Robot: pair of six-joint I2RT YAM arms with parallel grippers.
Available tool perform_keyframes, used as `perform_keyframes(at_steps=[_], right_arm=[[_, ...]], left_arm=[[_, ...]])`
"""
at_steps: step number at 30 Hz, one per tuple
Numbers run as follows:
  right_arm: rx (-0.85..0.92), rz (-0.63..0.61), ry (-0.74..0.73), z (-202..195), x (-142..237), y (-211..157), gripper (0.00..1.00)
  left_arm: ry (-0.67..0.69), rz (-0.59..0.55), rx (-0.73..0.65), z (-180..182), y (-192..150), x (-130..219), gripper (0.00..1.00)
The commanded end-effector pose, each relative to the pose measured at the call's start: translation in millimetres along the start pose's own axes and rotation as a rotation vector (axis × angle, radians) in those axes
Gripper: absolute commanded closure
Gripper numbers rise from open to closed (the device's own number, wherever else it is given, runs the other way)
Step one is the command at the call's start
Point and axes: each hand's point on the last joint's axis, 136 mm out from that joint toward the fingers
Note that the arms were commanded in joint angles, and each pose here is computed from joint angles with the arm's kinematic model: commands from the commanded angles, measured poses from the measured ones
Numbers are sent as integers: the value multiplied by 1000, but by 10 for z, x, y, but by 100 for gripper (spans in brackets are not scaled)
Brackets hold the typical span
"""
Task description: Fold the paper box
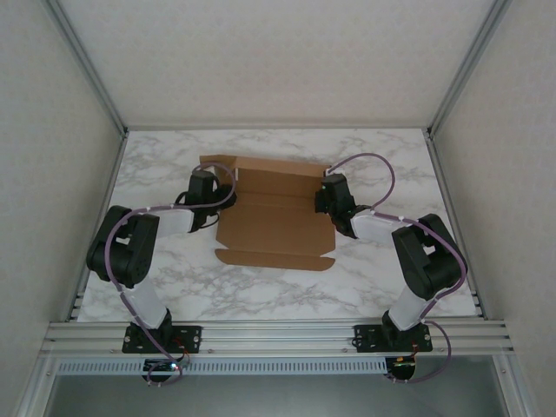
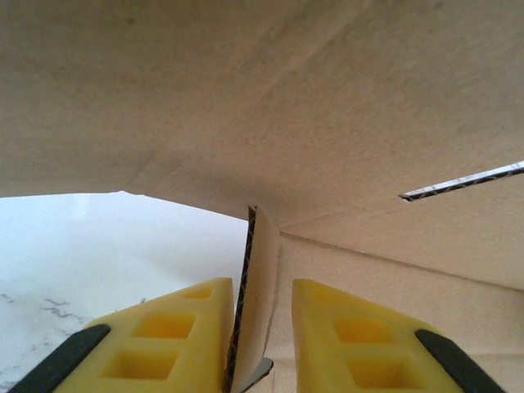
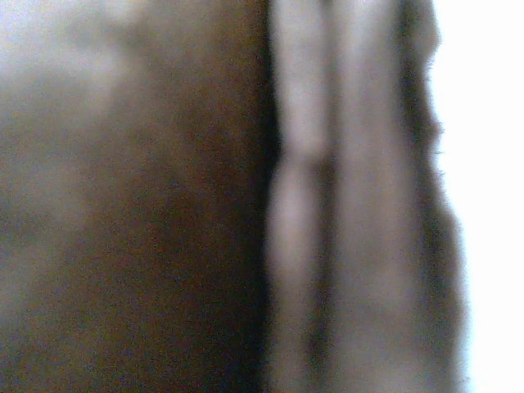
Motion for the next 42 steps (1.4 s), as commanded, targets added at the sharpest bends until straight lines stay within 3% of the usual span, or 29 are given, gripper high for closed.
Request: perform_keyframes(at_steps=[1, 12, 22, 28, 31, 36, 38, 42], right_arm=[[47, 189, 7, -22, -12, -535, 100], [44, 200, 10, -13, -28, -558, 100], [55, 205, -15, -60, -20, -560, 100], [14, 198, -58, -255, 12, -517, 100], [16, 201, -58, -248, 2, -487, 100], [16, 202, -59, -251, -3, -492, 100], [18, 205, -55, -244, -1, -498, 100], [19, 204, -40, -219, 13, -491, 100]], left_arm=[[-84, -43, -19, -185, 101, 45, 76], [-155, 35, -68, -434, -152, -53, 67], [-124, 72, -56, -382, -242, -129, 65], [-78, -27, -62, -382, 43, 315, 63], [-72, -23, -72, -382, 25, 515, 63], [56, -50, -74, -157, 53, 817, 62], [90, -109, -74, -106, 181, 980, 62], [140, -373, -107, -47, 590, 1500, 59]])
Point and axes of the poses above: each hand's point on the last joint's axis, 136 mm out from that joint toward the fingers, its own x axis back along the fingers, its own z axis along the line the jaws close on, y = z × x, and after that the axes turned 4 degrees about x, right-handed
